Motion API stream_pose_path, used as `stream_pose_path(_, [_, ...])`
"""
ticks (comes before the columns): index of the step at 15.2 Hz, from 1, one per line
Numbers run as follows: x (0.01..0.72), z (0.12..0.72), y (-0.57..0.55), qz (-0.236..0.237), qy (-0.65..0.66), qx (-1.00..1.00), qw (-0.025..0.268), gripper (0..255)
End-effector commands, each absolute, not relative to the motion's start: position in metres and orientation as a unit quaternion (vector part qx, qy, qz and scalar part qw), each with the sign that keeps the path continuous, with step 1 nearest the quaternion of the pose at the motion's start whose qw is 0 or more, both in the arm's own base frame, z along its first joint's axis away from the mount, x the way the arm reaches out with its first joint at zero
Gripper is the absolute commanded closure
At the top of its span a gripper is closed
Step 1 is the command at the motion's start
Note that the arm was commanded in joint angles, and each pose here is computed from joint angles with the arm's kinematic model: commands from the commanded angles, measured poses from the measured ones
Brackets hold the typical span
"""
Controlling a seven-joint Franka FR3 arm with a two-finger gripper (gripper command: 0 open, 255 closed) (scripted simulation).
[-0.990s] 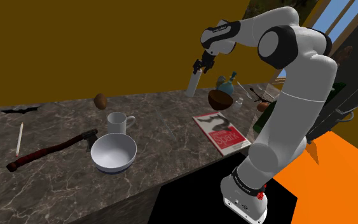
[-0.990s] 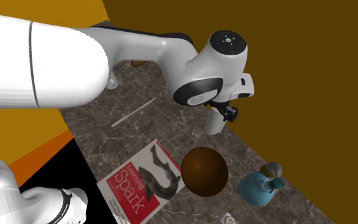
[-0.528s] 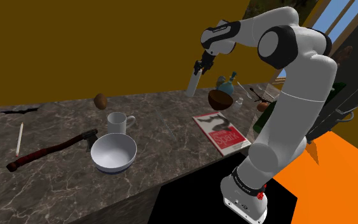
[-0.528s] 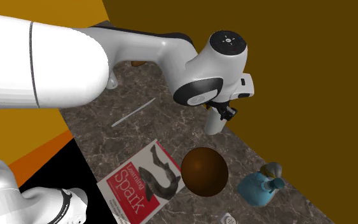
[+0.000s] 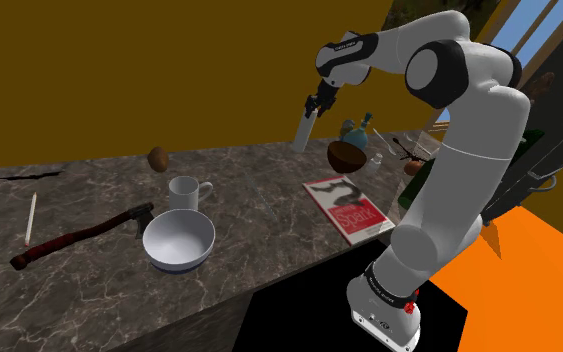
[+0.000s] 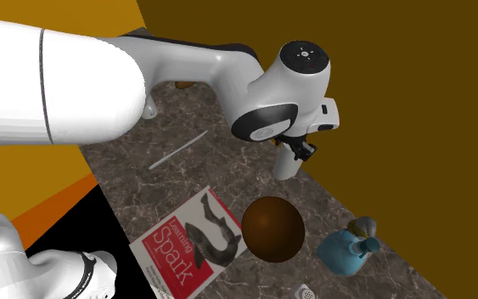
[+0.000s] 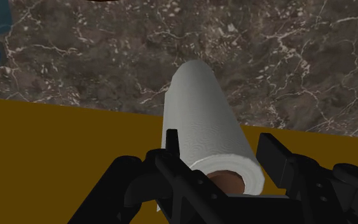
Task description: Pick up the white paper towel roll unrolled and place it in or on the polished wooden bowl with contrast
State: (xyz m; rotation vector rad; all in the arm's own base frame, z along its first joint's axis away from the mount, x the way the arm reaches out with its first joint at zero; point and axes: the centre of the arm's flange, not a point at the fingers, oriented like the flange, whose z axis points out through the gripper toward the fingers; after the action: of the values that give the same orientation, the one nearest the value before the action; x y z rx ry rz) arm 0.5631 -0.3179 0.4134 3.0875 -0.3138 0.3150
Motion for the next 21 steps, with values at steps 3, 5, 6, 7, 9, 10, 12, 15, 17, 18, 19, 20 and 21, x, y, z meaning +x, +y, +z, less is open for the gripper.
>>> stream_pose_path(3, [0.563, 0.429, -0.318, 0.101, -0.101, 0.990, 0.011, 255])
stream_pose_path(5, [0.563, 0.439, -0.318, 0.101, -0.101, 0.990, 0.011, 255])
stream_pose_path(6, [0.563, 0.445, -0.318, 0.101, -0.101, 0.990, 0.011, 255])
stream_pose_path(7, [0.563, 0.450, -0.318, 0.101, -0.101, 0.990, 0.011, 255])
stream_pose_path(9, [0.563, 0.461, -0.318, 0.101, -0.101, 0.990, 0.011, 255])
stream_pose_path(10, [0.563, 0.466, -0.318, 0.101, -0.101, 0.990, 0.011, 255])
stream_pose_path(12, [0.563, 0.476, -0.318, 0.101, -0.101, 0.990, 0.011, 255])
stream_pose_path(15, [0.563, 0.492, -0.318, 0.101, -0.101, 0.990, 0.011, 255])
stream_pose_path(17, [0.563, 0.503, -0.318, 0.101, -0.101, 0.990, 0.011, 255])
stream_pose_path(18, [0.563, 0.508, -0.318, 0.101, -0.101, 0.990, 0.011, 255])
stream_pose_path(19, [0.563, 0.513, -0.318, 0.101, -0.101, 0.990, 0.011, 255])
stream_pose_path(20, [0.563, 0.519, -0.318, 0.101, -0.101, 0.990, 0.011, 255])
stream_pose_path(21, [0.563, 0.524, -0.318, 0.101, -0.101, 0.990, 0.011, 255])
